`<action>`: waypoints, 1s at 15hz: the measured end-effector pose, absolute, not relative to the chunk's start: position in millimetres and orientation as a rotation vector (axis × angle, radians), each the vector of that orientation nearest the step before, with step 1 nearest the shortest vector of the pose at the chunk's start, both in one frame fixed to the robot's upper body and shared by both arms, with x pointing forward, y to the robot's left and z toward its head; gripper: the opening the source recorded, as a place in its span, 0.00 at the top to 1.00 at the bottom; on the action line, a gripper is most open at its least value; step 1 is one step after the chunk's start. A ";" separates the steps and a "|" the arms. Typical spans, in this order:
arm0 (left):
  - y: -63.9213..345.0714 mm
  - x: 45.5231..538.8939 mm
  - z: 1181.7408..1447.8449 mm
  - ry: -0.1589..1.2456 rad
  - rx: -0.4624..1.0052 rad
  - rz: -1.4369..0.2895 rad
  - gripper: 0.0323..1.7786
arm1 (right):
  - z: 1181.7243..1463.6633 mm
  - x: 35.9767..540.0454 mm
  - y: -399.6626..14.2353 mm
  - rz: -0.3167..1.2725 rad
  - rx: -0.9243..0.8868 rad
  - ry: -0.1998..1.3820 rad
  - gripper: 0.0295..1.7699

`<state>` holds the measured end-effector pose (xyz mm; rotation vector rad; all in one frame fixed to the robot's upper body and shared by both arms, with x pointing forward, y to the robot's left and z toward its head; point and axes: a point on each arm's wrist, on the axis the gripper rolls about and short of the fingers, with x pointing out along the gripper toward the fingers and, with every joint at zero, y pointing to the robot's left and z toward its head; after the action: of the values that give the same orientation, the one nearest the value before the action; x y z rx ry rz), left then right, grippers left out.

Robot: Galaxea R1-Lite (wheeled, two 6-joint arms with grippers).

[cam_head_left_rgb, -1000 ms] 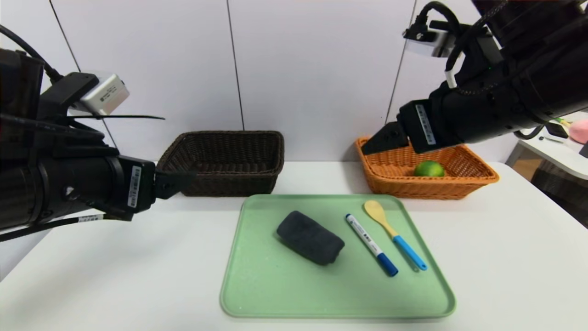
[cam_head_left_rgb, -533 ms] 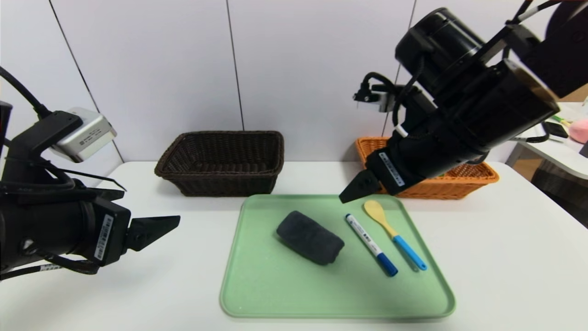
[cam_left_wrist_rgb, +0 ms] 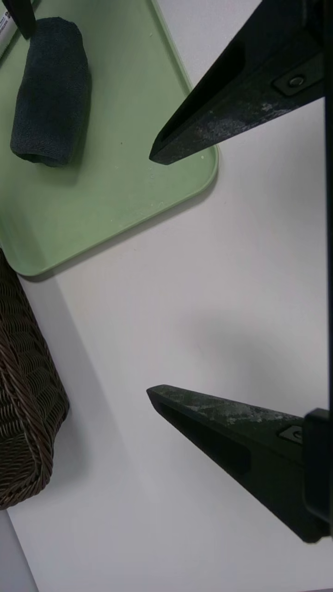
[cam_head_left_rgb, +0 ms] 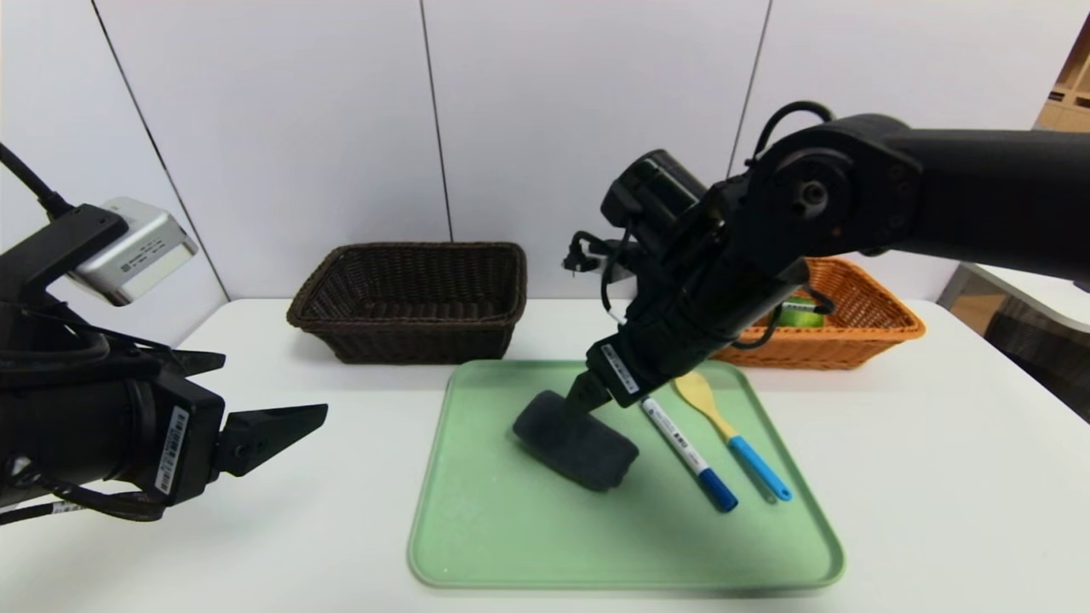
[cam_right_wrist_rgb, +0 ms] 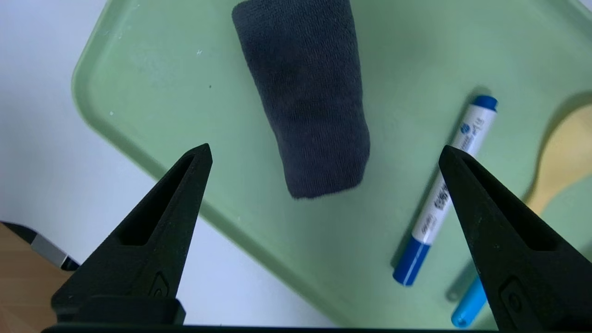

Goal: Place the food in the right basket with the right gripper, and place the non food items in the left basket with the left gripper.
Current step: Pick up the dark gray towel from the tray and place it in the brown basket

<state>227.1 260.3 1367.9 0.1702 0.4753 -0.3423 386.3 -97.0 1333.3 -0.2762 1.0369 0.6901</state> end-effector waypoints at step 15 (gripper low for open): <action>261.4 226.9 1368.8 0.472 0.167 -0.334 0.05 | 1261.2 404.7 -53.9 0.712 -0.334 1.148 0.04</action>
<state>226.9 261.4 1368.8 0.1668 0.4716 -0.3339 404.7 -53.9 1261.2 -0.3342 1.1480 0.7119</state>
